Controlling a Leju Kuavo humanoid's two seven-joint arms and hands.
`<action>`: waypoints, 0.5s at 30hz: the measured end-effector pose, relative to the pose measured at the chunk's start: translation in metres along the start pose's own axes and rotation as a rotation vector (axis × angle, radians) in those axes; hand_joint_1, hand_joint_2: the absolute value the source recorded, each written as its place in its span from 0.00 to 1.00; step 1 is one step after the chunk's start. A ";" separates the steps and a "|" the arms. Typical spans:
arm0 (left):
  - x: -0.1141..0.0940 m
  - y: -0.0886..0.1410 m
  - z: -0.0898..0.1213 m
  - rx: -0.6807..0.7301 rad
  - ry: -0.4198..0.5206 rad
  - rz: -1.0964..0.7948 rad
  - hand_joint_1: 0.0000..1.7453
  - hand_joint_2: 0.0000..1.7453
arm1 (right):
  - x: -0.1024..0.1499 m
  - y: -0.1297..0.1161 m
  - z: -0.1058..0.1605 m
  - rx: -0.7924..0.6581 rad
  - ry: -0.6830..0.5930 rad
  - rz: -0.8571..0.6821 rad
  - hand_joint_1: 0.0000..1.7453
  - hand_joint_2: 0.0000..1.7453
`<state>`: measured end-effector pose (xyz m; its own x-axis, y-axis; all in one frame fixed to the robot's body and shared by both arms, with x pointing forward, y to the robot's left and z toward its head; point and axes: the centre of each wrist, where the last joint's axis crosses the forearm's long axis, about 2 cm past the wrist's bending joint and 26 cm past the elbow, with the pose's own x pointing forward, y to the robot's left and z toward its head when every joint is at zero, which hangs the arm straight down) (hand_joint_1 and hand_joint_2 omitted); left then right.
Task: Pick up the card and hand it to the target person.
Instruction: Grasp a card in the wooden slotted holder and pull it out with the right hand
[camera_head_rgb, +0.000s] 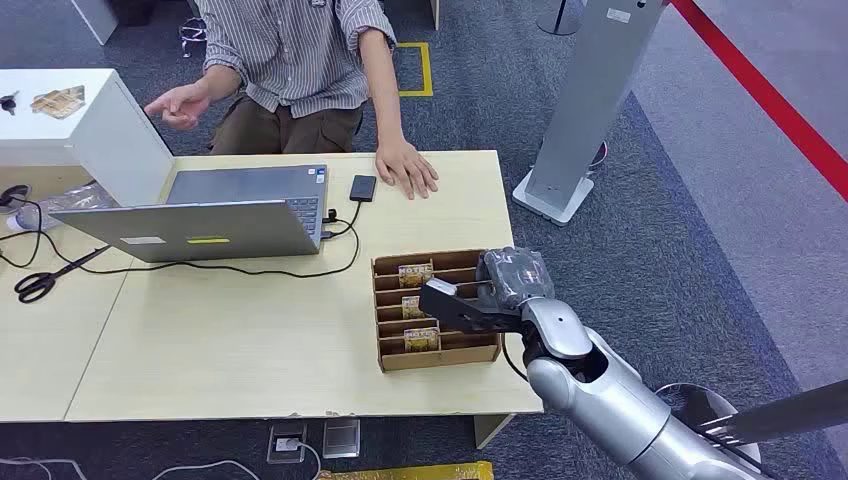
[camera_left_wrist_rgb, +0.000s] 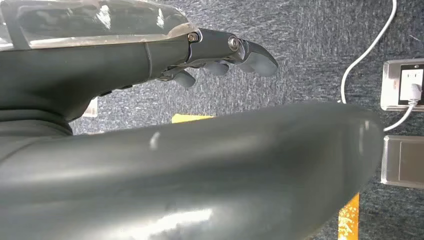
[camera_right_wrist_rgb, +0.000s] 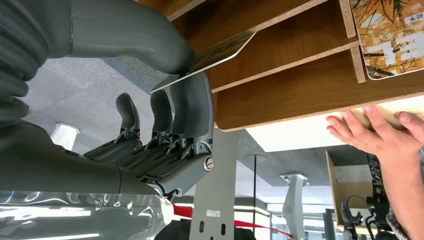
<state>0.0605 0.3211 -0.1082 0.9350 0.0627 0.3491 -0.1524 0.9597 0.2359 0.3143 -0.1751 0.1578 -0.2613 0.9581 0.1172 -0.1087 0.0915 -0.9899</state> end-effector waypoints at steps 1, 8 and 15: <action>0.000 0.000 0.000 0.000 0.000 0.000 0.00 0.00 | 0.000 0.000 0.000 0.000 0.000 0.000 0.57 1.00; 0.000 0.000 0.000 0.000 0.000 0.000 0.00 0.00 | 0.000 0.000 0.000 -0.005 -0.005 -0.002 0.51 1.00; 0.000 0.000 0.000 0.002 0.000 0.000 0.00 0.00 | 0.002 -0.001 -0.001 -0.012 -0.013 -0.007 0.57 1.00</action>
<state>0.0604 0.3212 -0.1082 0.9350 0.0623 0.3492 -0.1527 0.9593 0.2377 0.3147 -0.1731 0.1594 -0.2730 0.9539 0.1246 -0.0989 0.1011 -0.9900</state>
